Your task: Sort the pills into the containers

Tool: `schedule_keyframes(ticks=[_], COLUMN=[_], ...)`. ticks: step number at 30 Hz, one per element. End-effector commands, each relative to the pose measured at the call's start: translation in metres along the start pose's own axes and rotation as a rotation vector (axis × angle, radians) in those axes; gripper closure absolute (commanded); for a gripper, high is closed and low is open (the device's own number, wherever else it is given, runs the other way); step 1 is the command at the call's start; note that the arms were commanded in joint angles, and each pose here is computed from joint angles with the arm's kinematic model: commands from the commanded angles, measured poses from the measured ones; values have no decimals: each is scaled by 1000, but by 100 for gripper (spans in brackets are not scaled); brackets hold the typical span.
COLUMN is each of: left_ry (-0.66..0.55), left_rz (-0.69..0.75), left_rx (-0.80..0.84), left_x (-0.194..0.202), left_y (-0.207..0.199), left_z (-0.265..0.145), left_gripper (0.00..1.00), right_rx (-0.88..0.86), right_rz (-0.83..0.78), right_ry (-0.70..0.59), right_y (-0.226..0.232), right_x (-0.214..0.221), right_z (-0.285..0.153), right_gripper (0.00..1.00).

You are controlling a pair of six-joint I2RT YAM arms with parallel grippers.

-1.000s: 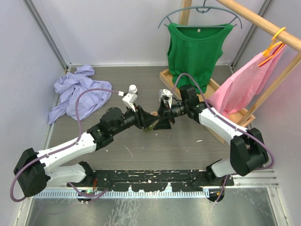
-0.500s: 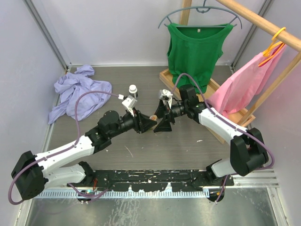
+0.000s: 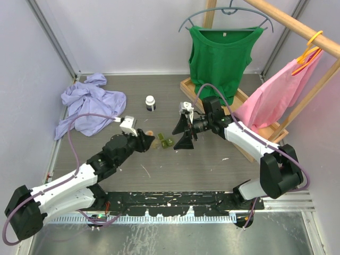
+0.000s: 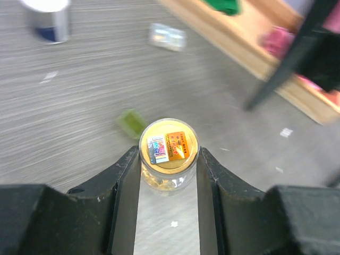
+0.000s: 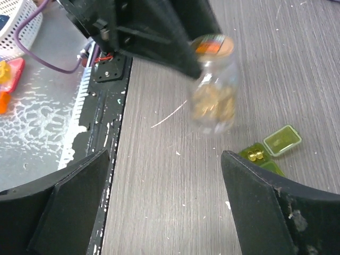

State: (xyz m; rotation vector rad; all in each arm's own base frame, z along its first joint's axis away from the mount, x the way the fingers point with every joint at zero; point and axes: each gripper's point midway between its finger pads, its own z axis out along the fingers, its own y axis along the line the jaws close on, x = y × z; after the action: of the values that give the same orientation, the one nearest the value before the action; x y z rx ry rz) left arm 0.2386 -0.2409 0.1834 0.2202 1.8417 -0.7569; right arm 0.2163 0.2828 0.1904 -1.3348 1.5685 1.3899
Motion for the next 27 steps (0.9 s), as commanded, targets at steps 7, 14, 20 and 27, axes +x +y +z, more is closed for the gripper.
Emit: schedule_keyframes(ticks=[7, 14, 20, 27], left_ry=[-257, -251, -220, -158], left_rz=[-116, -198, -276, -277], left_rx=[-656, -839, -971, -908], left_x=[-34, -32, -32, -45], left_y=[167, 226, 256, 240], left_z=[-37, -41, -45, -39], left_gripper=[100, 100, 97, 54], right_rx=[107, 139, 157, 182], right_rz=[-81, -3, 33, 88], right_ry=[56, 79, 80, 84], right_y=[-30, -44, -50, -58], right_x=[7, 21, 26, 34], right_z=[-1, 3, 5, 8], right_gripper=[8, 8, 8, 9])
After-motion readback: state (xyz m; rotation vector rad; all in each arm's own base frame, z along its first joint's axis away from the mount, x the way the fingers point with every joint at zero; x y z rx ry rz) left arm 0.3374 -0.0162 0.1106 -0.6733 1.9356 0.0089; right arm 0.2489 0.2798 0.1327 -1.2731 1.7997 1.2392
